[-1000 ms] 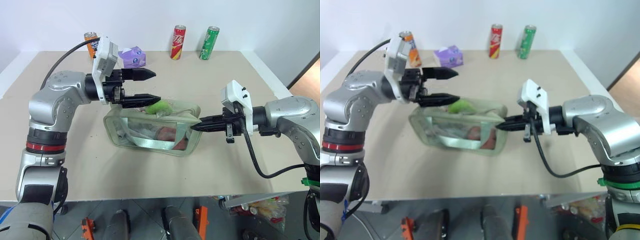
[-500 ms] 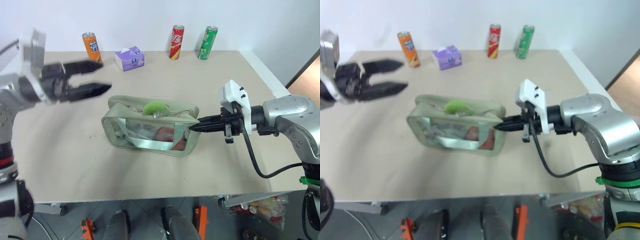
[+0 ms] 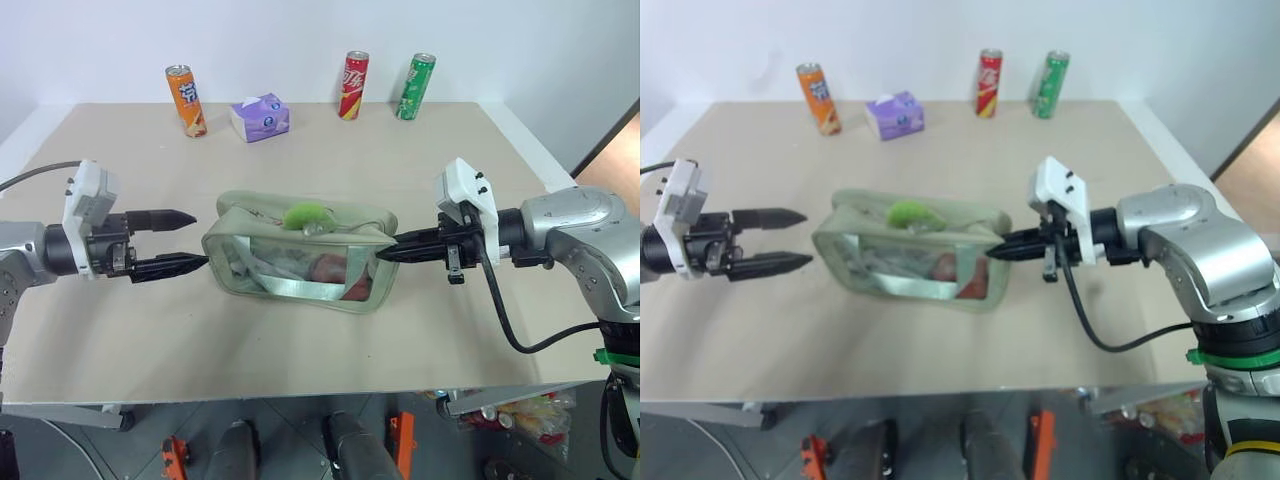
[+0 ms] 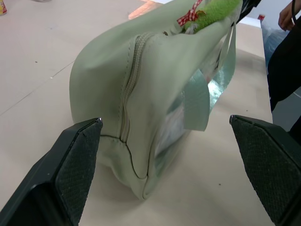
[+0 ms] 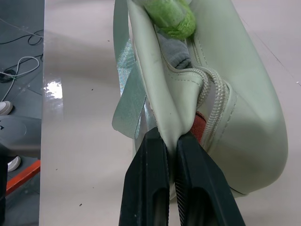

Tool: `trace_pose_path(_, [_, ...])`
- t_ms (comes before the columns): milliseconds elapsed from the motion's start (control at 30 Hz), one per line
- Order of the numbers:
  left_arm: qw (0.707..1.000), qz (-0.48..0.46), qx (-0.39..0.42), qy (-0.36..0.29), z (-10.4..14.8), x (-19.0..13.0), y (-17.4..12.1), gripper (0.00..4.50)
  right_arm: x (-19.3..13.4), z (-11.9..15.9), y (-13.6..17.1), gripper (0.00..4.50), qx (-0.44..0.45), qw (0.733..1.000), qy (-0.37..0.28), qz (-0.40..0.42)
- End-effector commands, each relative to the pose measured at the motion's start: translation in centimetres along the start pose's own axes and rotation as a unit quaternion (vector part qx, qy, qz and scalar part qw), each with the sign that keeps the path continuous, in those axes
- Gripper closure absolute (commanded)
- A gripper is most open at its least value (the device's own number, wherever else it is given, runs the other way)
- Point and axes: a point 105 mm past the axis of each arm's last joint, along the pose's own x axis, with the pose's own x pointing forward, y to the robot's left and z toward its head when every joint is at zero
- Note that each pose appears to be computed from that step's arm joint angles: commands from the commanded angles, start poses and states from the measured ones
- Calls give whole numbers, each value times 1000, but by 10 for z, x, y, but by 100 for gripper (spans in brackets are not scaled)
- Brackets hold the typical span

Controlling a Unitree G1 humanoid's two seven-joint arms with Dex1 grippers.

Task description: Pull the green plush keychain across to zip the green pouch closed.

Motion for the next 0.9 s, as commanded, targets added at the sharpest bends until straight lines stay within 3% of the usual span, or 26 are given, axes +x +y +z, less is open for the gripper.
trace_pose_path(33, [1000,-14,13,-10,8,5,-3,1,-4,12,2,450,-23,1000,-12,-3])
trace_pose_path(800, [1000,-19,-7,-7,5,13,1,1,-8,11,2,450,-18,1000,-12,-12])
trace_pose_path(833, [1000,-22,-15,-10,5,11,0,53,-8,11,2,450,-17,1000,-12,-12])
trace_pose_path(900, [999,-27,-26,-15,5,8,-1,115,-8,10,2,450,-17,1000,-12,-11])
